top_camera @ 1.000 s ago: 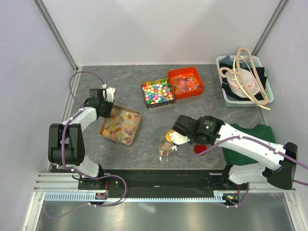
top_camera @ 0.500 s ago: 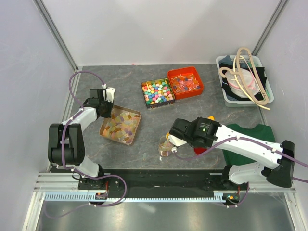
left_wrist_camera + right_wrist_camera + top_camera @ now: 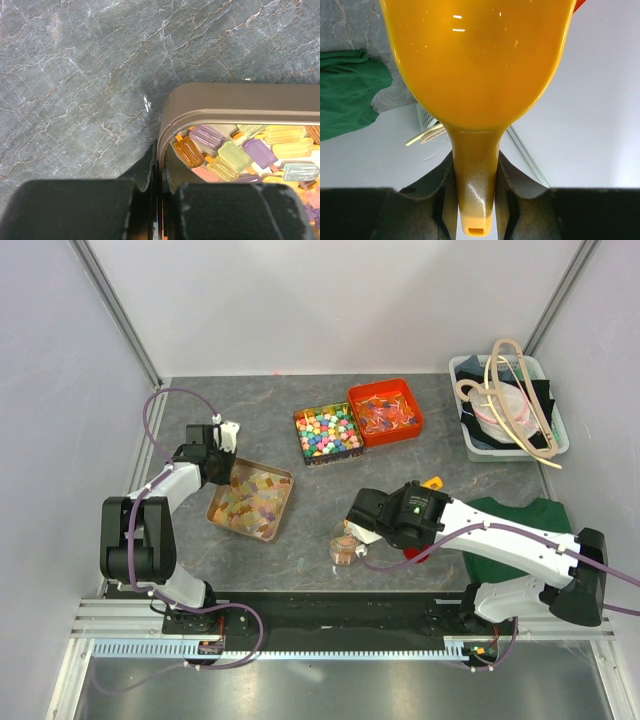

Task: Pack the candies
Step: Place the fake candies in the packing bottle, then place the storage box at the center of the board, then adjust the spatula.

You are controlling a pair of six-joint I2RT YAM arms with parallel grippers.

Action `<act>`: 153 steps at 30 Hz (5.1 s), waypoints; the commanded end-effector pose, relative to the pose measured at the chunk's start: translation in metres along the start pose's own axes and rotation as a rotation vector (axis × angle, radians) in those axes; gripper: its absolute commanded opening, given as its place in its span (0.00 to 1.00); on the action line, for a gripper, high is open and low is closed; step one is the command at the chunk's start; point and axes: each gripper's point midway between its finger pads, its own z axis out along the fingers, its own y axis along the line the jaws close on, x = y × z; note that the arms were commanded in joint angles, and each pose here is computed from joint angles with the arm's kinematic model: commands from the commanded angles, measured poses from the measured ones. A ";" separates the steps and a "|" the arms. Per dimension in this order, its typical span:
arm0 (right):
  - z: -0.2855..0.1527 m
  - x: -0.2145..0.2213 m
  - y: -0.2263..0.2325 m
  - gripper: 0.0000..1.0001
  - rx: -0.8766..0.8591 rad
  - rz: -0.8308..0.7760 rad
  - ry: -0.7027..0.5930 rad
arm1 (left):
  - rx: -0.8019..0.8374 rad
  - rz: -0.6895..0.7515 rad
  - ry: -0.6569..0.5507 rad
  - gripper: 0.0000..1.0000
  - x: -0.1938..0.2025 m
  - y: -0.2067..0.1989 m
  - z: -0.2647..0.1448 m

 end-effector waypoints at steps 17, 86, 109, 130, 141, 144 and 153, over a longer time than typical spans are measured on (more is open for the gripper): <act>-0.037 -0.007 -0.070 0.00 0.148 0.160 -0.107 | 0.120 0.003 -0.049 0.02 -0.015 -0.017 0.004; 0.088 -0.119 -0.121 0.00 0.083 0.900 -0.537 | 1.054 -0.025 -0.301 0.93 -0.127 -0.136 -0.129; 0.090 -0.110 -0.118 0.00 0.117 0.905 -0.506 | 1.122 -0.085 -0.341 0.78 -0.135 -0.124 -0.143; 0.076 -0.139 -0.134 0.00 0.116 0.833 -0.543 | 1.127 -0.053 -0.280 0.63 -0.130 -0.151 -0.130; 0.067 -0.138 -0.156 0.00 0.166 0.869 -0.555 | 1.127 -0.051 -0.262 0.08 -0.124 -0.155 -0.126; 0.062 -0.137 -0.162 0.00 0.182 0.883 -0.571 | 1.126 -0.051 -0.257 0.02 -0.123 -0.155 -0.125; 0.045 -0.141 -0.170 0.20 0.124 0.942 -0.697 | 1.136 -0.056 -0.246 0.02 -0.121 -0.156 -0.120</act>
